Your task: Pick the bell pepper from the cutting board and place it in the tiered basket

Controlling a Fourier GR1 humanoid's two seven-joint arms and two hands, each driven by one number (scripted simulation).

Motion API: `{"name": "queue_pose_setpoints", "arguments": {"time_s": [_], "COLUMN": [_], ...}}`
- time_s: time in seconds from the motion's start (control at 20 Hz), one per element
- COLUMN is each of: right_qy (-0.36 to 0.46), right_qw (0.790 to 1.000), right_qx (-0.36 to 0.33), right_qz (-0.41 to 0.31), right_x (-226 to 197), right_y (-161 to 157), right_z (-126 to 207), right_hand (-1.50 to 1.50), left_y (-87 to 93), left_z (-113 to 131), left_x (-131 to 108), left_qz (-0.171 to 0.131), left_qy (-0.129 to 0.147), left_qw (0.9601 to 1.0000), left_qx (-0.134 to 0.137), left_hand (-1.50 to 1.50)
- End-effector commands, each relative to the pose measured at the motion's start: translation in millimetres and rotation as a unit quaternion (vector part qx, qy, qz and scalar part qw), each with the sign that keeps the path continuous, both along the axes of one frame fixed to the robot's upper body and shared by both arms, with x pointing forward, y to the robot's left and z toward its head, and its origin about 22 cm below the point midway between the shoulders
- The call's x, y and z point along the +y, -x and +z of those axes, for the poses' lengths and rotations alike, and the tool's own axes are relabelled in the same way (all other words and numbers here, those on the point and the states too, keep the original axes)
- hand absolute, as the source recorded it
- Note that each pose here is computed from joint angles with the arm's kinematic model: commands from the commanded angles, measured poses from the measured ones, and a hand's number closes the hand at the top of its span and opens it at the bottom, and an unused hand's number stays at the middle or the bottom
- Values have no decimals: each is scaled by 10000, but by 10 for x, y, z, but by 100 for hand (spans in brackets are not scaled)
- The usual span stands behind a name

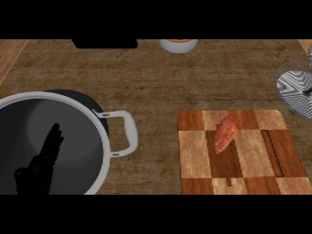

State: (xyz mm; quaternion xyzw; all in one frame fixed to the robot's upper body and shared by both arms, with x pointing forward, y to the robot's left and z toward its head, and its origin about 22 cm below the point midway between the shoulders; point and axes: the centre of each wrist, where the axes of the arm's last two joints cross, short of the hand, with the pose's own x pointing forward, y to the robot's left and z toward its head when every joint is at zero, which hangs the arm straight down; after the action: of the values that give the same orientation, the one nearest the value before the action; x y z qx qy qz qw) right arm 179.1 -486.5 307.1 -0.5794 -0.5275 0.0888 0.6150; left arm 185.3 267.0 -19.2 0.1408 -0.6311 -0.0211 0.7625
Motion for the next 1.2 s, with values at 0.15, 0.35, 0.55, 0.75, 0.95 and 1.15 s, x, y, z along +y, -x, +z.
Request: {"name": "queue_pose_setpoints", "arguments": {"time_s": [0.15,0.35,0.55,0.75,0.95,1.15], "right_qy": [-181,-301,-127,-141,-57,-201], "right_qw": [9997,9995,9994,9988,9980,9966], "right_qx": [40,34,308,408,631,798], "right_qz": [-126,-100,59,222,87,-11], "right_x": [-123,-260,-90,-74,-109,-15], "right_y": [-392,-606,-943,-1178,-1317,-1508], "right_z": [79,56,-235,-442,-616,-939], "right_hand": [150,150,150,150,150,150], "left_y": [-283,-245,-197,-200,-251,-296], "left_z": [-147,-216,-262,-199,-238,-210], "left_x": [-128,-234,-352,-290,-3,-263], "left_qz": [-137,-231,-244,-257,-228,-122], "left_qy": [170,260,193,250,246,220], "left_qw": [9994,9990,9991,9990,9990,9991], "left_qx": [286,285,290,280,283,351], "left_hand": [0,0,0,0,0,0]}}
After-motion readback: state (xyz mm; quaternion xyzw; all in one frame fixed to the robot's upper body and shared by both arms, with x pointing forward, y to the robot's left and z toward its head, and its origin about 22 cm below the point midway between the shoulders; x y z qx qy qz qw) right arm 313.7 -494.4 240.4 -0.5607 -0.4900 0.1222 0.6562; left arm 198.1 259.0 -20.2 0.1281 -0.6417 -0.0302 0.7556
